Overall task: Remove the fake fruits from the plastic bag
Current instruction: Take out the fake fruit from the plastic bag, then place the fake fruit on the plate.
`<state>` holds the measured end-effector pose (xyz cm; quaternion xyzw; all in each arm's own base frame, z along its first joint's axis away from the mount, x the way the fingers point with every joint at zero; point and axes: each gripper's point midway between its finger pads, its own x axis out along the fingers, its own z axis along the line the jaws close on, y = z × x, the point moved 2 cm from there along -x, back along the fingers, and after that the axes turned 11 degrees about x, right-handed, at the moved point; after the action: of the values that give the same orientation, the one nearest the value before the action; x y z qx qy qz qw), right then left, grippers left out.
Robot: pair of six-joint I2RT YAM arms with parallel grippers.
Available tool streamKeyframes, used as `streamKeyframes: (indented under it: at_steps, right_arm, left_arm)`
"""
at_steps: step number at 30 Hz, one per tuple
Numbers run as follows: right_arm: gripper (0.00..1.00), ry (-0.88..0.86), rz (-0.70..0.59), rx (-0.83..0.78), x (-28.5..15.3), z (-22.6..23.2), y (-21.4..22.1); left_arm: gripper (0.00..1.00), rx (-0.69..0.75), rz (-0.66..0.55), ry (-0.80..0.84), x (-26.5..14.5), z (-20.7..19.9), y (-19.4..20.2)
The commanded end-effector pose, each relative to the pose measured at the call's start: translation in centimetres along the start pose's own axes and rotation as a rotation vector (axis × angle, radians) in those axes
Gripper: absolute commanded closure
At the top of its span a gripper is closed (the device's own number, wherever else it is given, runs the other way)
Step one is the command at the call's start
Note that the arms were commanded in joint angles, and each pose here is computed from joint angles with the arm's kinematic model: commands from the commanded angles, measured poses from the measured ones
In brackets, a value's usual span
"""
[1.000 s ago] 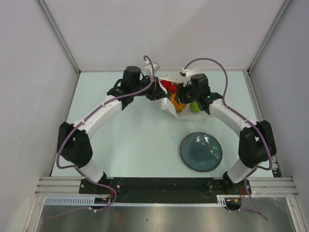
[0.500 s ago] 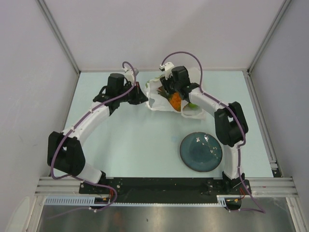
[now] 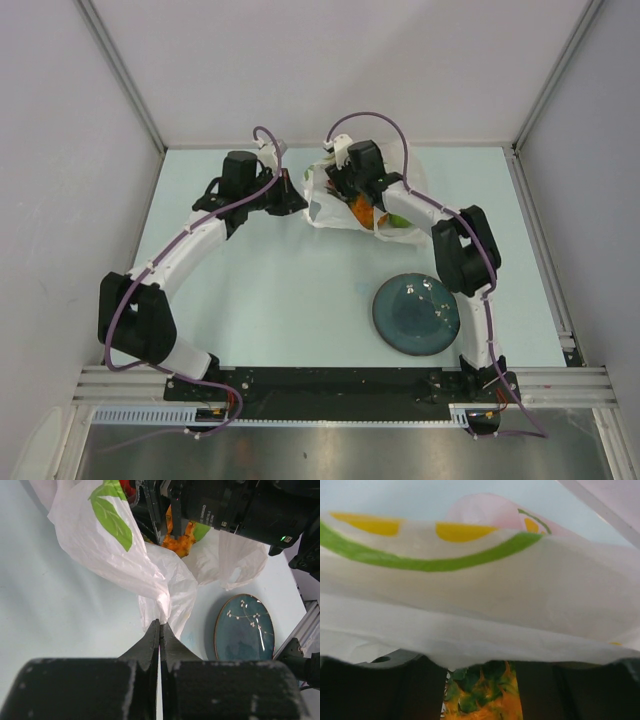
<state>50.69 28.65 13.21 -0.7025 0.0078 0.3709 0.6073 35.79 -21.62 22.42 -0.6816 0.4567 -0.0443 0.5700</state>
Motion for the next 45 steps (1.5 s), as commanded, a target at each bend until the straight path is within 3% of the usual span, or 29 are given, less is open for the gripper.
streamKeyframes:
  at_steps: [1, 4, 5, 6, 9, 15, 22, 30, 38, 44, 45]
  right_arm:
    - [0.52, 0.046, 0.061, 0.022, 0.9, -0.6, 2.6]
    - [0.65, 0.056, 0.072, 0.035, 0.8, -0.9, 2.9]
    - [0.73, 0.046, 0.067, 0.039, 0.5, -1.0, 2.6]
    - [0.88, 0.042, 0.06, 0.04, 0.3, -1.1, 2.2]
    - [0.99, 0.009, 0.014, 0.061, -1.4, -1.0, 0.0]
    - [1.0, -0.171, -0.042, 0.122, -8.7, 1.3, -5.0]
    - [1.0, -0.336, -0.043, 0.308, -15.8, 1.1, -5.9]
    - [1.0, -0.654, -0.084, 0.585, -21.2, 2.2, -7.1]
    - [1.0, -0.908, -0.181, 0.373, -30.2, 5.9, -8.2]
    - [1.0, -0.986, -0.079, 0.243, -33.3, 7.7, -2.7]
    - [1.0, -0.99, -0.014, 0.28, -33.4, 7.9, -0.9]
  left_arm:
    - [1.0, 0.037, -0.095, 0.018, -0.8, -1.0, -3.1]
    - [1.0, 0.028, -0.094, 0.018, -0.6, -0.9, -3.0]
    - [1.0, 0.029, -0.1, 0.021, -0.7, -1.0, -3.2]
    - [1.0, 0.027, -0.099, 0.021, -0.6, -1.0, -3.2]
    - [1.0, 0.026, -0.101, 0.017, -0.5, -0.8, -3.1]
    - [1.0, -0.001, -0.092, 0.019, 0.2, -0.6, -3.0]
    - [1.0, -0.011, -0.097, -0.004, 0.8, -0.1, -3.6]
    - [1.0, 0.057, -0.061, -0.02, 2.7, 1.7, -3.4]
    - [1.0, 0.137, -0.032, 0.048, 5.8, 2.4, -3.8]
    - [1.0, 0.163, -0.023, 0.025, 8.2, 4.1, -4.5]
    - [1.0, 0.17, -0.02, 0.025, 8.3, 4.1, -4.5]
